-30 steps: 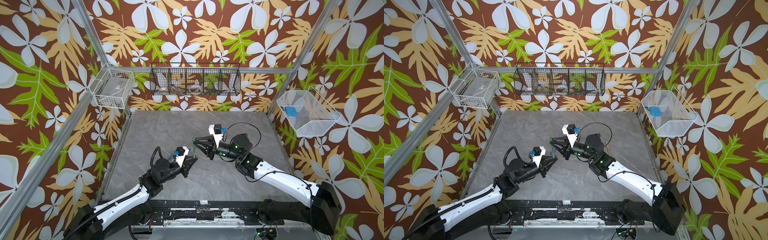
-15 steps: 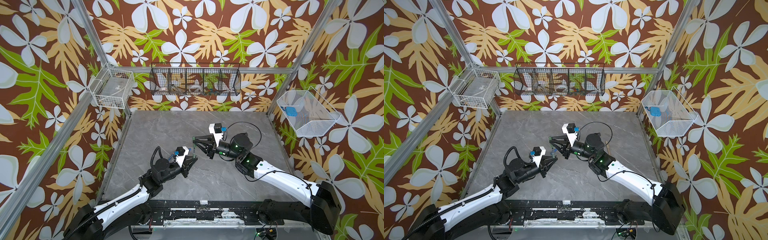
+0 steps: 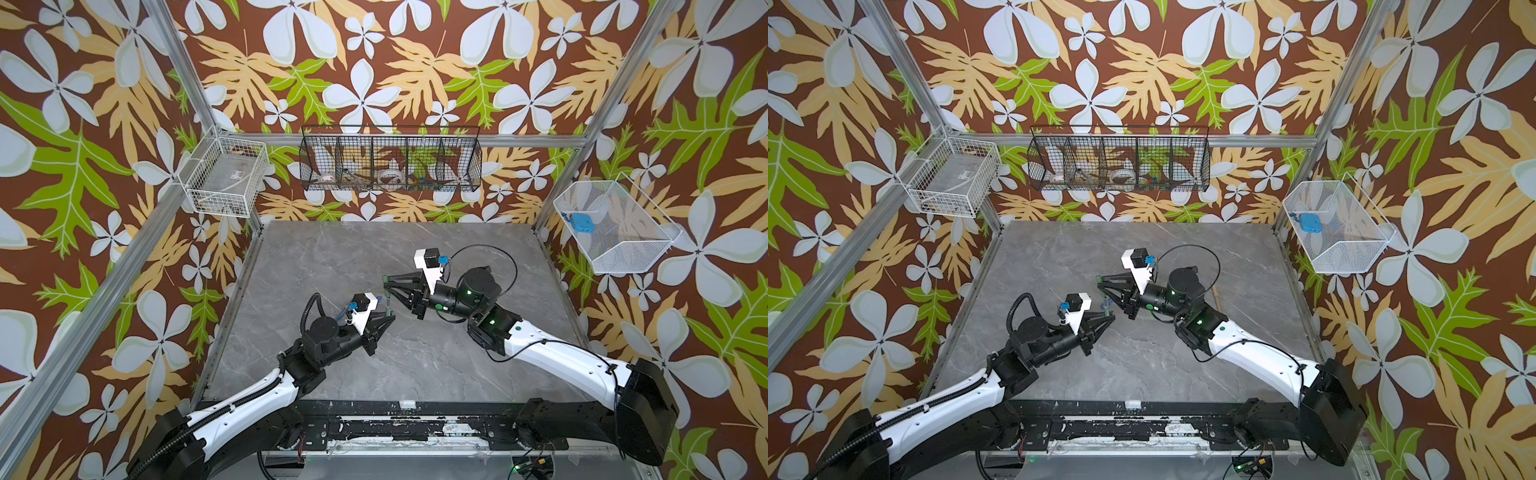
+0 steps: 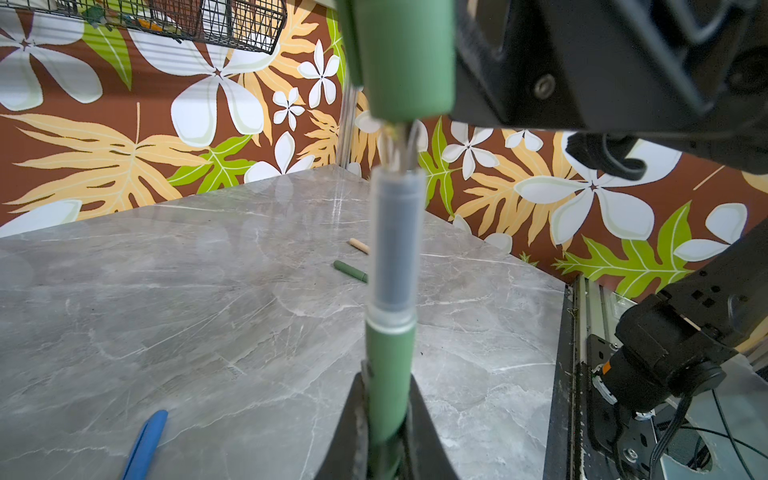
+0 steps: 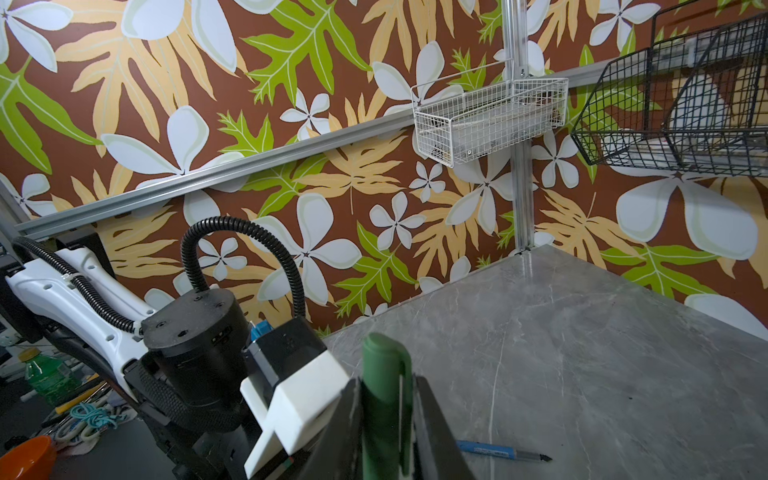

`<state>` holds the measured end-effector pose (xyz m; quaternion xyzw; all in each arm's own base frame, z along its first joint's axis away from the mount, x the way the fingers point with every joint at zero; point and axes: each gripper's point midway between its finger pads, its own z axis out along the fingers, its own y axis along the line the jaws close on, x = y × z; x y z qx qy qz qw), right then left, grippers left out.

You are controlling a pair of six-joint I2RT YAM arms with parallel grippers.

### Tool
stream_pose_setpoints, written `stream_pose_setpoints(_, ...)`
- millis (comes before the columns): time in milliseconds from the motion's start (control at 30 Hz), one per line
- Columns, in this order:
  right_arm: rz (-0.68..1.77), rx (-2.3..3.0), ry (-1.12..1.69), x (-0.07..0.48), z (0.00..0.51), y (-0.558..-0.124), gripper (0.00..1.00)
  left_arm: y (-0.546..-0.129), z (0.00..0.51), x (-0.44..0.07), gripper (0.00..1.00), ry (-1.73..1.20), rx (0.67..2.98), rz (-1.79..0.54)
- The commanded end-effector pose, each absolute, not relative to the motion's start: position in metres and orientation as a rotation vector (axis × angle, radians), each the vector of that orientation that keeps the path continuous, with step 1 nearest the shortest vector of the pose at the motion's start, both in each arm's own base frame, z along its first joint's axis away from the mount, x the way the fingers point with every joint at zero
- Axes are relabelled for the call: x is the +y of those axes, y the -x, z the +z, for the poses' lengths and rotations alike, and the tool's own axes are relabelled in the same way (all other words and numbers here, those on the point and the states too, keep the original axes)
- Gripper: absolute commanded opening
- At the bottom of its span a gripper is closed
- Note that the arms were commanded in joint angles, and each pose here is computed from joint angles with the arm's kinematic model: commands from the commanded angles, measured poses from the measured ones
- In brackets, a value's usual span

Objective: Insert the pens into the pen caps
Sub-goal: 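Align the green cap over the pen nib with the right gripper, then push the green cap down onto the pen with the right gripper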

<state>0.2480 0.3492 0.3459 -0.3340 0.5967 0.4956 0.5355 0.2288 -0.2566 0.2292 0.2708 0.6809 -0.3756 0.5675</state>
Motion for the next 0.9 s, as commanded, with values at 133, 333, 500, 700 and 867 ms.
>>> stream_pose_setpoints(133,1.155,1.416,0.787,0.348,0.344,-0.251,0.22,-0.228,0.24,-0.257,0.0,-0.633,1.559,-0.889)
stream_pose_setpoints(333,1.158,1.429,0.786,0.349,0.34,-0.251,0.22,-0.228,0.241,-0.257,0.0,-0.633,1.557,-0.892)
stream_pose_setpoints(500,1.155,1.42,0.782,0.347,0.343,-0.25,0.21,-0.228,0.241,-0.257,0.0,-0.63,1.557,-0.891)
stream_pose_setpoints(700,1.138,1.433,0.785,0.343,0.336,-0.248,0.21,-0.228,0.242,-0.256,0.0,-0.627,1.554,-0.892)
stream_pose_setpoints(867,1.133,1.45,0.797,0.343,0.329,-0.245,0.22,-0.227,0.243,-0.256,0.0,-0.625,1.55,-0.895)
